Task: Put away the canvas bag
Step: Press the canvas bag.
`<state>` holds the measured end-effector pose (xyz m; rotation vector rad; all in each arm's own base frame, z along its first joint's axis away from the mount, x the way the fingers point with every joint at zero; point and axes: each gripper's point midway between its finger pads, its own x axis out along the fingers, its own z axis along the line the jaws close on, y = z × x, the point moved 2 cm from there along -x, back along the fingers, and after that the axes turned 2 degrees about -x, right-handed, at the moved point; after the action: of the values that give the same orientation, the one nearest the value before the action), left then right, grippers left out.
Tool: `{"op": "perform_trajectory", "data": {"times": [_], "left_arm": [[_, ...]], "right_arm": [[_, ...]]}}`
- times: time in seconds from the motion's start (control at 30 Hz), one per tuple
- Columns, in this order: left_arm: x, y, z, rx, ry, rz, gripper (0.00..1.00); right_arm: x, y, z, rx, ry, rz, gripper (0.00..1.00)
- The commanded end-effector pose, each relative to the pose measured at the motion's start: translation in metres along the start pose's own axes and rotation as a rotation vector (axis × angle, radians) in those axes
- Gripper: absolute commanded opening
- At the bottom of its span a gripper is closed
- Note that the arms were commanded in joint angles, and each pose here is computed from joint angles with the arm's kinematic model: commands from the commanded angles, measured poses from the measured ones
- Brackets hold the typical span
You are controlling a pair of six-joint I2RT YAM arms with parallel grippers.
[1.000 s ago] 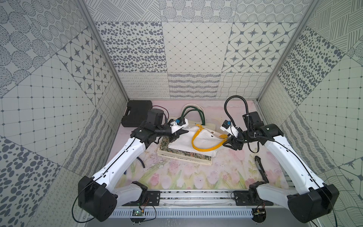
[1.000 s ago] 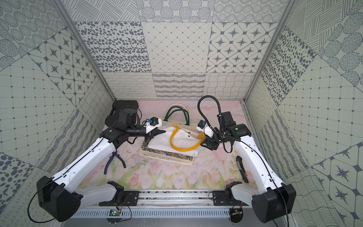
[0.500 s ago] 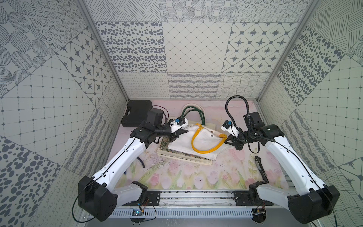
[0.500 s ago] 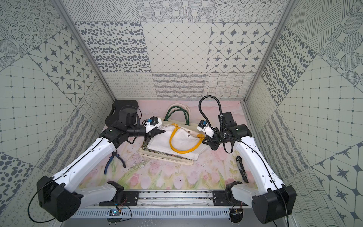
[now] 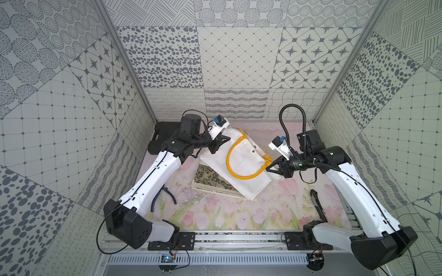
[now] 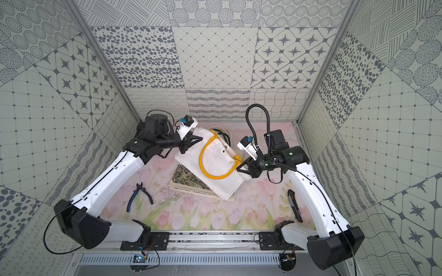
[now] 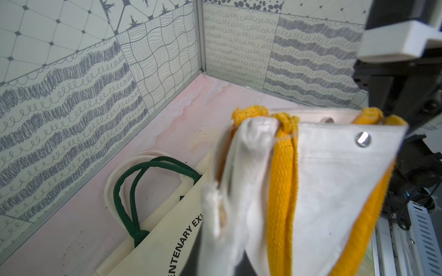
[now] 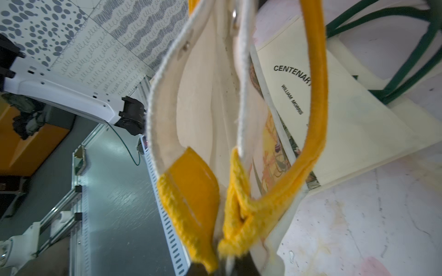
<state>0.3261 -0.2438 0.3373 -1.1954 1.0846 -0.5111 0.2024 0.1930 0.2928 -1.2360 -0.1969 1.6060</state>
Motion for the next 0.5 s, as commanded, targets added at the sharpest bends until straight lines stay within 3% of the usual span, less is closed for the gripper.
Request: {"op": "perform_trajectory", "data": {"times": [0.0, 0.07, 0.2, 0.23, 0.3, 0.47], "left_arm": [[0.004, 0.027, 0.045, -0.278, -0.273, 0.118, 0.55], [-0.004, 0.032, 0.06, -0.328, -0.395, 0.119, 0.62], [-0.018, 0.036, 0.055, -0.341, -0.422, 0.132, 0.67], [-0.021, 0.038, 0.051, -0.338, -0.419, 0.133, 0.71], [-0.031, 0.042, 0.044, -0.327, -0.426, 0.121, 0.9], [-0.051, 0.042, 0.014, -0.297, -0.348, 0.034, 0.91]], "right_arm": [[0.006, -0.031, 0.023, 0.059, -0.079, -0.071, 0.0], [0.012, -0.042, 0.014, 0.175, -0.043, -0.102, 0.0], [0.017, -0.063, 0.012, 0.286, -0.038, -0.184, 0.0], [0.016, -0.069, 0.011, 0.298, -0.033, -0.212, 0.0], [0.012, -0.077, 0.007, 0.339, -0.003, -0.269, 0.0], [0.009, -0.082, -0.017, 0.543, 0.071, -0.354, 0.0]]}}
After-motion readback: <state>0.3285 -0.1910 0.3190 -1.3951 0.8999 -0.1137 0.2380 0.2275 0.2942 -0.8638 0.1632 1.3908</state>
